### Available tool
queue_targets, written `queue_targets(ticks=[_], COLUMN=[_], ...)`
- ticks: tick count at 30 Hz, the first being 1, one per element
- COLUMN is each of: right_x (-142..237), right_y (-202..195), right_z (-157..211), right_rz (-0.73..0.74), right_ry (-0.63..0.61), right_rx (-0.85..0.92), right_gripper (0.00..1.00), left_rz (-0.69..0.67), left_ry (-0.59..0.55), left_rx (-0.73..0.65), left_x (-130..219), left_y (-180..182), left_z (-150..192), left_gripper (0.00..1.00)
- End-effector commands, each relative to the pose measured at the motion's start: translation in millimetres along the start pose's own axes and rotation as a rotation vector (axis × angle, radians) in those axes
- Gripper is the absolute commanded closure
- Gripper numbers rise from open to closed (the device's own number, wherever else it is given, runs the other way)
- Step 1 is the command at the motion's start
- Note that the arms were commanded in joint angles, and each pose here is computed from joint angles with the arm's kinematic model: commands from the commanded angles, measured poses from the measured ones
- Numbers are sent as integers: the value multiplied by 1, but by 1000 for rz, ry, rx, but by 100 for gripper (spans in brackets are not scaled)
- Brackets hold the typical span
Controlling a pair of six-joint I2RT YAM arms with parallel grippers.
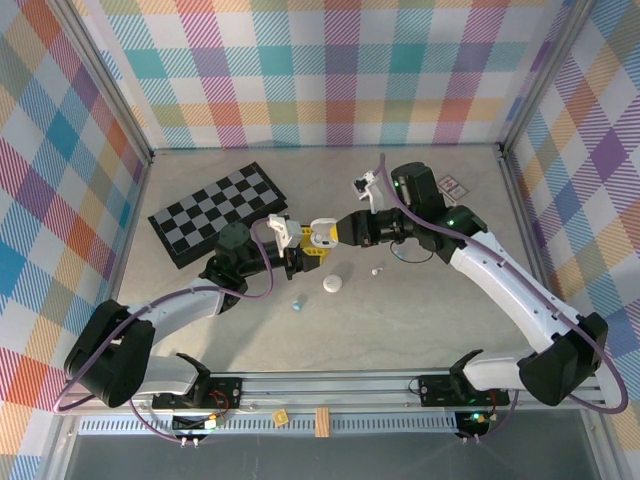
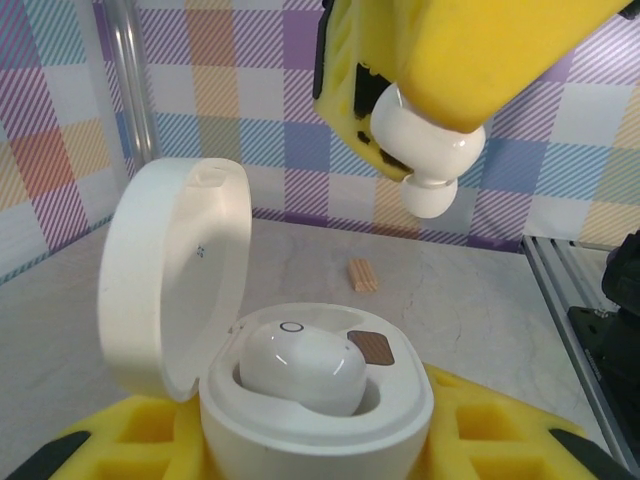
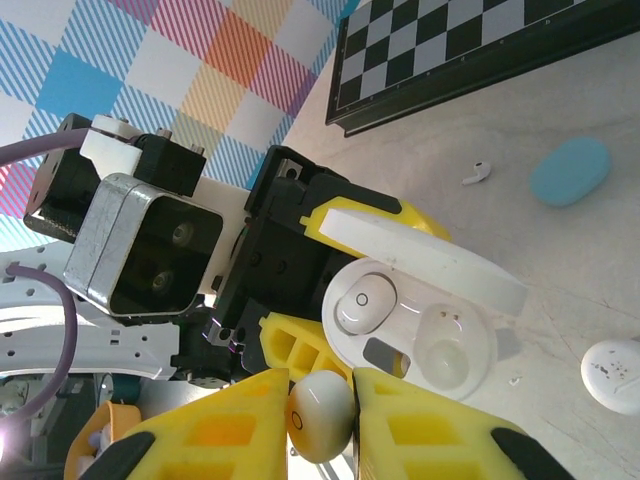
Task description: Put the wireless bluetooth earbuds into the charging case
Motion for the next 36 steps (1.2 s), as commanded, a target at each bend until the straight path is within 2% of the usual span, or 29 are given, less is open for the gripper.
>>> queue_targets(ticks=[1, 18, 29, 32, 36], right_x=[-1, -11, -20, -19, -14], right_y=[5, -16, -18, -23, -20], right_z=[-8, -13, -11, -9, -10], right_rz=[-45, 16, -25, 12, 23], right_ry=[-13, -19, 32, 29, 13], right_rx=[43, 5, -35, -40, -35], right_gripper=[79, 79, 78, 75, 64], left_rz=[29, 27, 13, 14, 15], left_ry=[-79, -132, -138, -140, -141], left_rx=[-44, -47, -50, -51, -51], left_x=[-5, -3, -4, -4, -4], left_y=[0, 0, 3, 3, 3], left_z=[-18, -28, -29, -30, -30], left_gripper=[67, 67, 67, 67, 67])
Point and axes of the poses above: each hand's point on the last joint's axis, 136 mm out from that joint toward the fingers, its own x axis back along the fingers, its own y axis along the line the jaws close on, z = x × y, the point moved 7 cm from there along x, back along the fingers, and after that the axes turned 12 degrees about -x, right-handed, at the moved point
